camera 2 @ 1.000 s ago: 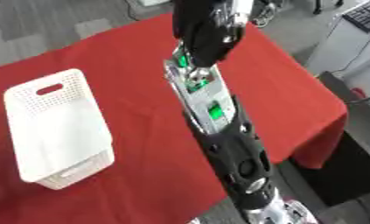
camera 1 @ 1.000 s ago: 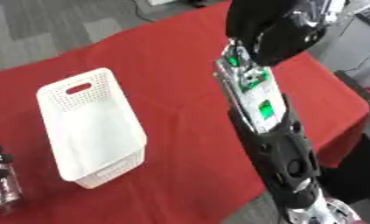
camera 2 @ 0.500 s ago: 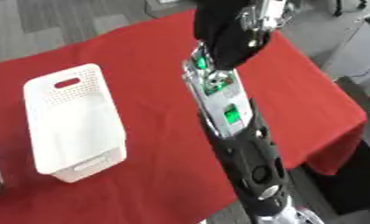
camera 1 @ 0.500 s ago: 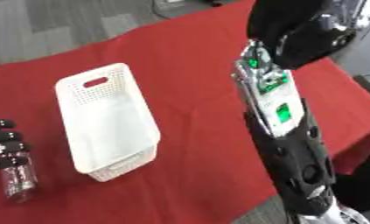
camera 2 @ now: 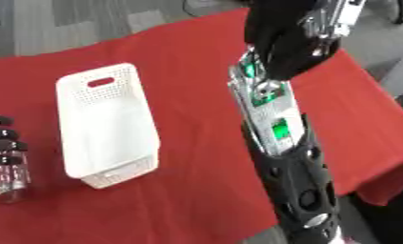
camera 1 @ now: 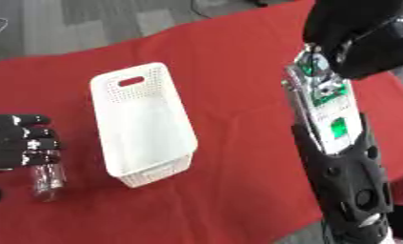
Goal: Pick up objects on the table and place them in the box.
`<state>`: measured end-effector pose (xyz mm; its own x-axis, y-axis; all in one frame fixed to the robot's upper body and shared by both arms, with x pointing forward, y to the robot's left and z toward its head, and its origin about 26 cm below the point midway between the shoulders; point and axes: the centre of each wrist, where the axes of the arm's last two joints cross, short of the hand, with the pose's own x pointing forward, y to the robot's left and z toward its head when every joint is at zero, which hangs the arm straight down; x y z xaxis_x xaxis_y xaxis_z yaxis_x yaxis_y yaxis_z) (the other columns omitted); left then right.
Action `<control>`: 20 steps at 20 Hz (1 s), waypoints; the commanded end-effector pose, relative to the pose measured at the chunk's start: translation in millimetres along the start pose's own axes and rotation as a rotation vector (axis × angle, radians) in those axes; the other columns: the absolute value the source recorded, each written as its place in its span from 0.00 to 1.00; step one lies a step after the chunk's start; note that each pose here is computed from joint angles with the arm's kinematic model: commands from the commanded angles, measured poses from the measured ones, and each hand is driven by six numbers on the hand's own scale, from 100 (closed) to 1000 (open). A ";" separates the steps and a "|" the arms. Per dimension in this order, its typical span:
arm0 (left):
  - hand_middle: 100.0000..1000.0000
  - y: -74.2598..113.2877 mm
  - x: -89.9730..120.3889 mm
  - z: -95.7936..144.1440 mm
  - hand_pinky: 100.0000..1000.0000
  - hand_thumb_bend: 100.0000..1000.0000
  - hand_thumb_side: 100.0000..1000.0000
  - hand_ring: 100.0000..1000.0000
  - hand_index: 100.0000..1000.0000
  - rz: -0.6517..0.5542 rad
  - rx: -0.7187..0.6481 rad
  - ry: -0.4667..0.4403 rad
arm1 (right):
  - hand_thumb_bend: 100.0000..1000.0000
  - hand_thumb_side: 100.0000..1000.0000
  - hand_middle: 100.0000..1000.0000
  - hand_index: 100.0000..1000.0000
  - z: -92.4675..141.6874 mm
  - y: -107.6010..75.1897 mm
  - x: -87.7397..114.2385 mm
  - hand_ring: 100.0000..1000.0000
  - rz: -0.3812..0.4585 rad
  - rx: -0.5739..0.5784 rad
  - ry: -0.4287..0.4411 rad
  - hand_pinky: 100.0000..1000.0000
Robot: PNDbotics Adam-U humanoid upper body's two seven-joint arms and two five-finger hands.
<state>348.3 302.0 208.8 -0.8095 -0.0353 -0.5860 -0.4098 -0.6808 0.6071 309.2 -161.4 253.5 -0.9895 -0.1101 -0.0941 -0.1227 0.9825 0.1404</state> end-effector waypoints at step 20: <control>0.73 18.9 -16.1 2.2 0.79 0.46 0.21 0.76 0.79 -0.152 0.080 -0.043 | 0.00 1.00 0.55 0.65 -9.3 9.3 1.7 0.45 -0.045 -0.031 -0.052 0.36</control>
<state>352.6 290.8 221.1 -0.7717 0.0873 -0.6300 -0.5392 -0.6150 0.5753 308.7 -156.6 256.8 -0.9859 -0.1260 -0.1098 -0.1419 0.9783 0.1512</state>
